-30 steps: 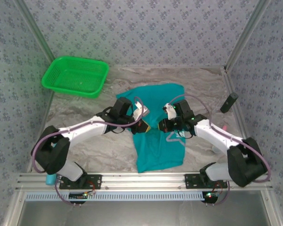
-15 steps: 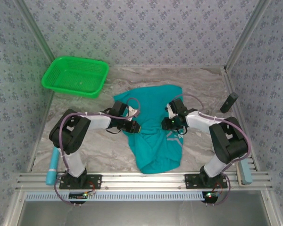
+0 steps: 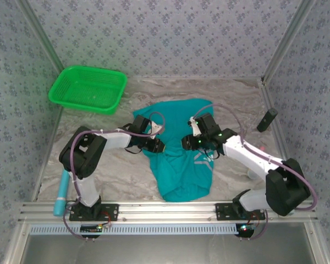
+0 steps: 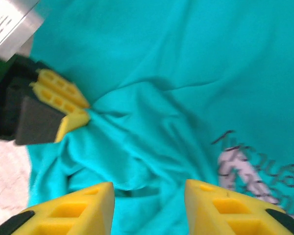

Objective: Fold the inside-out t-shirt

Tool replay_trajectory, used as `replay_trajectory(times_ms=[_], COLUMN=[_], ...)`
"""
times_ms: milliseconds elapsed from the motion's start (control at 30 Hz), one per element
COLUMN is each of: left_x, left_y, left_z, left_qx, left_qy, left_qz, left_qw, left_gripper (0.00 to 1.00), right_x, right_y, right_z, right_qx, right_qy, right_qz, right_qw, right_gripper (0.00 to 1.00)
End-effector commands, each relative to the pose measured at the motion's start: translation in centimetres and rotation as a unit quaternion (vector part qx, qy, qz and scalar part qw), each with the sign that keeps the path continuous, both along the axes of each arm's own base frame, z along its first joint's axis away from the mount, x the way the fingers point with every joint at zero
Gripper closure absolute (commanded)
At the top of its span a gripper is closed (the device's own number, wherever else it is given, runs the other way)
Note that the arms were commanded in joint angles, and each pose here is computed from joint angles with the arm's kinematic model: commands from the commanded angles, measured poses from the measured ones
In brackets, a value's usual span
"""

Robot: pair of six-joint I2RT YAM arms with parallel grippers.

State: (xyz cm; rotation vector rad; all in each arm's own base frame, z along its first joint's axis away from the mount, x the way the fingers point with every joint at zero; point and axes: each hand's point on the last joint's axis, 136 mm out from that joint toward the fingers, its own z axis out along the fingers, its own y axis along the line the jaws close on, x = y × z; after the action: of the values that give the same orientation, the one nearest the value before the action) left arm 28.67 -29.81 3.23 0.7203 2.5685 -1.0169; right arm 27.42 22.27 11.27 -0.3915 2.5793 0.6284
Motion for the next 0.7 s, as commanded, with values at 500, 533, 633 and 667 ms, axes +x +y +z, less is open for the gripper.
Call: replay_trajectory(times_ms=[500,533,633,667], left_x=[0.2,0.2,0.1,0.1], left_y=[-1.2,-1.2,-1.2,-1.3], left_z=[1.7,1.7,2.0,2.3], left_qx=[-0.034,-0.035,-0.037,-0.039], left_qy=[-0.02,-0.02,-0.022,-0.025], left_qz=[0.007,0.008,0.005,0.002], left_qw=[0.999,0.999,0.999,0.999], left_gripper=[0.8,0.8,0.75,0.74], right_x=[0.8,0.6,-0.1,-0.3], right_y=[2.2,2.4,4.2,5.1], right_z=[-6.1,-5.5,-1.2,0.9], right_qx=[-0.092,-0.083,-0.009,0.03], right_qy=[0.059,0.059,0.068,0.068], right_qz=[0.0,0.004,0.027,0.038], right_qw=[0.994,0.995,0.997,0.997], right_gripper=[0.81,0.93,1.0,1.0])
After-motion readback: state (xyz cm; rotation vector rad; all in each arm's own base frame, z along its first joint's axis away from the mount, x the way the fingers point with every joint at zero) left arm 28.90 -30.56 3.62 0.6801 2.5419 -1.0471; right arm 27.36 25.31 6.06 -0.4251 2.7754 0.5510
